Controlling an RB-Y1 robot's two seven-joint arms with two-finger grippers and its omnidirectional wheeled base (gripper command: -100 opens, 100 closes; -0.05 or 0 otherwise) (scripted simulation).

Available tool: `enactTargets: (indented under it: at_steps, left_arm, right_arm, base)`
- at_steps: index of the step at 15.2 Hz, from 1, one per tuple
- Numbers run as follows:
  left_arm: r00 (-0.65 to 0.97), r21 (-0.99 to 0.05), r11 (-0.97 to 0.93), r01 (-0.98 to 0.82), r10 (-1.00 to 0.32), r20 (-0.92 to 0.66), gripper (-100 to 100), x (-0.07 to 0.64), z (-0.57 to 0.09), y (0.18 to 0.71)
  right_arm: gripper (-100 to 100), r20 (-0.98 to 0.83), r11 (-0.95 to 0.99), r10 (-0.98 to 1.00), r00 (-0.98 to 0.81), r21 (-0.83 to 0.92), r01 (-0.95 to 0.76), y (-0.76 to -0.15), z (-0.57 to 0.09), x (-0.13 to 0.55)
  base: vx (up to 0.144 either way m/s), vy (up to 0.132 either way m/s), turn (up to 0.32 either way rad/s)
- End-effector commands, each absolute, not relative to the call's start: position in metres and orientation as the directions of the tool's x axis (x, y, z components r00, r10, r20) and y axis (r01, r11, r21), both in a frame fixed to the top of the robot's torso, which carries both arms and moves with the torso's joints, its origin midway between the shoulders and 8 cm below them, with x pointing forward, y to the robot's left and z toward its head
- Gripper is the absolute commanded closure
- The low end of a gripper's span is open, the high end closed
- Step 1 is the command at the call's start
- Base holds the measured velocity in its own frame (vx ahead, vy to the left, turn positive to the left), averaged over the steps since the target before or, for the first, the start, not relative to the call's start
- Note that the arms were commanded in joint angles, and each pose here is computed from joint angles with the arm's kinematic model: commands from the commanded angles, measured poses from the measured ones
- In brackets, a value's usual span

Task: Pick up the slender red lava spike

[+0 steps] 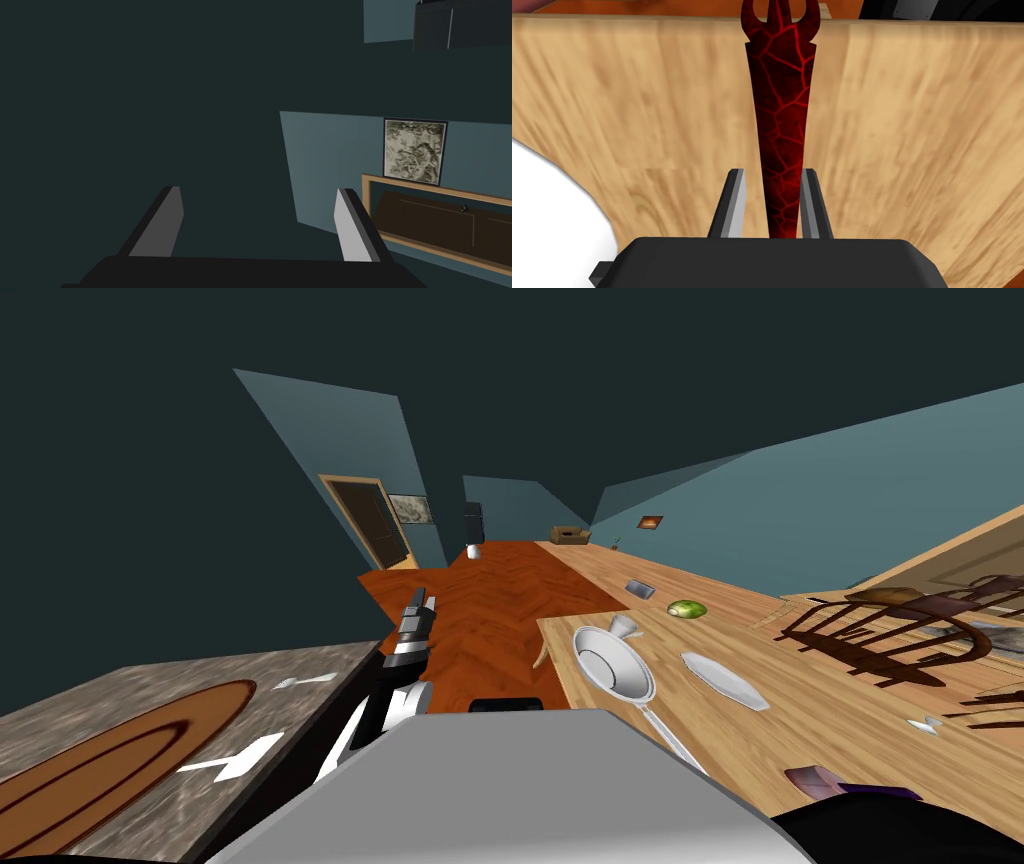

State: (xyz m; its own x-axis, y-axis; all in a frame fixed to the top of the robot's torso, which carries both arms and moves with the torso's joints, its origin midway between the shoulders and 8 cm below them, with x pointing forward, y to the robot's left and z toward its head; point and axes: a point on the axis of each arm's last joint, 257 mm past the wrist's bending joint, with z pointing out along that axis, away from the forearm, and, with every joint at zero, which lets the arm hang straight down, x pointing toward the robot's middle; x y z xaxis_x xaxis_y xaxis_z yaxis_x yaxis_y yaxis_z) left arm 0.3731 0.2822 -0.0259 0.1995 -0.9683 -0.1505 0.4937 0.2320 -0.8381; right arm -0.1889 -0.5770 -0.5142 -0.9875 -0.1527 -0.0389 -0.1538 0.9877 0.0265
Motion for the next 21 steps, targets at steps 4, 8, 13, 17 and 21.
enactTargets:
  at_steps: [4, 8, 13, 17, 21]
  left_arm:
    - [0.199, -0.838, 0.232, 0.494, -0.968, -0.151, 0, 0.373, -0.026, 0.282]
    - [0.199, -0.838, 0.232, 0.494, -0.968, -0.151, 0, 0.373, -0.026, 0.282]
    - [0.199, -0.838, 0.232, 0.494, -0.968, -0.15, 0, 0.373, -0.026, 0.282]
    - [0.199, -0.838, 0.232, 0.494, -0.968, -0.151, 0, 0.373, -0.026, 0.282]
    - [0.199, -0.838, 0.232, 0.494, -0.968, -0.151, 0, 0.373, -0.026, 0.282]
  right_arm:
    - [100, -0.035, 0.989, -0.146, -0.989, 0.025, -0.147, -0.578, -0.512, -0.19]
    - [100, -0.027, 0.99, -0.137, -0.99, 0.018, -0.138, -0.583, -0.508, -0.192]
    - [100, -0.031, 0.991, -0.133, -0.991, 0.013, -0.134, -0.587, -0.503, -0.184]
    - [100, -0.027, 0.993, -0.119, -0.993, 0.011, -0.119, -0.589, -0.498, -0.182]
    - [100, -0.019, 0.995, -0.101, -0.995, 0.013, -0.101, -0.588, -0.493, -0.183]
  base:
    - [-0.005, 0.002, 0.01]
    - [-0.034, 0.006, 0.035]
    - [-0.034, 0.007, 0.035]
    - [-0.037, 0.009, 0.029]
    - [-0.038, 0.007, 0.044]
